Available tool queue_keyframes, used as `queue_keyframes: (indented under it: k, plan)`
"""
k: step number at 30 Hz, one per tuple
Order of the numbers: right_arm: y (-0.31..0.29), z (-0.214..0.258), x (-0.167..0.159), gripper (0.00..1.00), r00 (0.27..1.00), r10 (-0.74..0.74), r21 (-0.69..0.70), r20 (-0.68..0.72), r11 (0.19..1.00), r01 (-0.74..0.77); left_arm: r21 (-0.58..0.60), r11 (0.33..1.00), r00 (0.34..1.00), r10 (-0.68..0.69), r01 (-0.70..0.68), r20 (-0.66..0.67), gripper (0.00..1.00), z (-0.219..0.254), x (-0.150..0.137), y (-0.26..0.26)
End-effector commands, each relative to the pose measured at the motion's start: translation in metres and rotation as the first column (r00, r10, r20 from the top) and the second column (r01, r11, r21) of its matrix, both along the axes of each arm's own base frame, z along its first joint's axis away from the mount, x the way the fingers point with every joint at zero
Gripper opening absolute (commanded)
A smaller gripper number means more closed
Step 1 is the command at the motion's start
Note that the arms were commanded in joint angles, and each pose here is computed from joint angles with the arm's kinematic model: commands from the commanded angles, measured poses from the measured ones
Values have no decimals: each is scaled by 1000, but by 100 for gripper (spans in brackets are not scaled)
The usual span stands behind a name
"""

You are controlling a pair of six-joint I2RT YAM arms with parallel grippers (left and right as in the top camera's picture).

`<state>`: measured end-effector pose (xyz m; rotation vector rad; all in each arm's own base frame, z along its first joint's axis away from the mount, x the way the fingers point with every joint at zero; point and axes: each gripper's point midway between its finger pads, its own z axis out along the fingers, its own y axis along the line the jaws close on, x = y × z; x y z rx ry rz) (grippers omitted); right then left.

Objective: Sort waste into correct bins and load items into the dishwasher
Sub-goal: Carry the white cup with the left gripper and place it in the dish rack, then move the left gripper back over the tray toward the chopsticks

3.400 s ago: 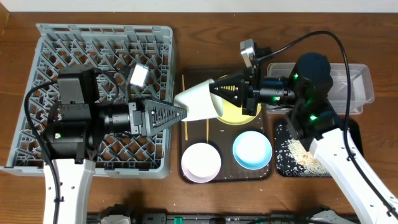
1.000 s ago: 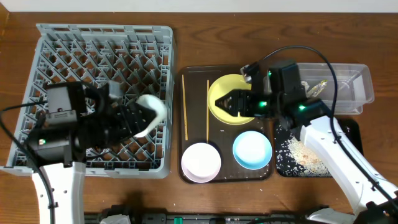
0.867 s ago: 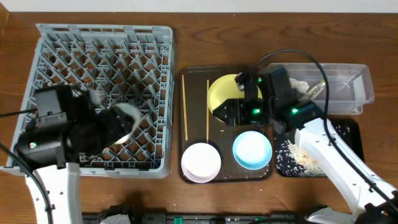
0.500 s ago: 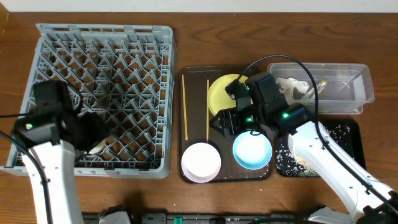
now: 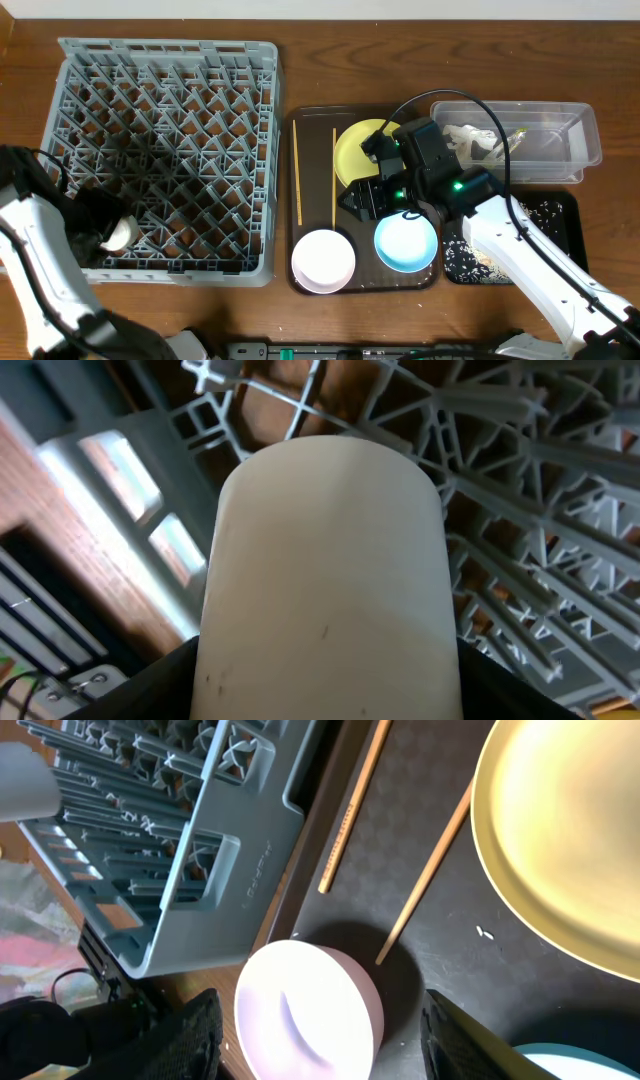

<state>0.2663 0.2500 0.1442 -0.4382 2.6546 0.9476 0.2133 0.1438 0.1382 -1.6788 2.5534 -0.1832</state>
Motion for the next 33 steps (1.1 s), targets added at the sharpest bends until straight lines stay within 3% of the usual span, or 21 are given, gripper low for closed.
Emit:
queue_keyframes:
  k: [1,3,4,11,14,17,22,28,31,33]
  plan:
    - [0,1,0,61,1000,15,-7,14,1000,-15,-58,998,999,35,-35,-3,71,-8,6,5]
    - [0,1,-1,61,1000,15,-7,13,1000,-15,-91,995,999,45,-46,-7,73,-13,7,4]
    - [0,1,0,61,1000,15,-6,14,1000,-15,-94,994,999,53,-54,-13,81,-14,5,6]
    - [0,0,-2,61,1000,18,-12,10,1000,-18,-122,991,998,58,-54,27,95,-1,5,0]
    - [-1,0,-1,61,1000,19,-15,14,1000,-19,-162,986,992,-15,36,128,95,15,15,-14]
    - [-3,-1,1,62,1000,11,-27,20,1000,-10,-97,992,981,-61,80,183,95,36,14,-17]
    - [-3,-2,-1,62,1000,11,-30,13,999,-11,-2,999,983,-43,44,177,95,48,4,-9]
    - [-3,-2,-1,62,1000,11,-30,14,999,-11,1,999,991,-33,33,133,91,45,-4,-9]
    - [-3,-2,-1,59,1000,11,-30,14,999,-11,-5,998,990,-60,61,126,85,45,-2,-17]
    - [-2,-1,-1,59,1000,14,-28,18,1000,-13,-24,984,967,-170,178,190,85,50,10,-33]
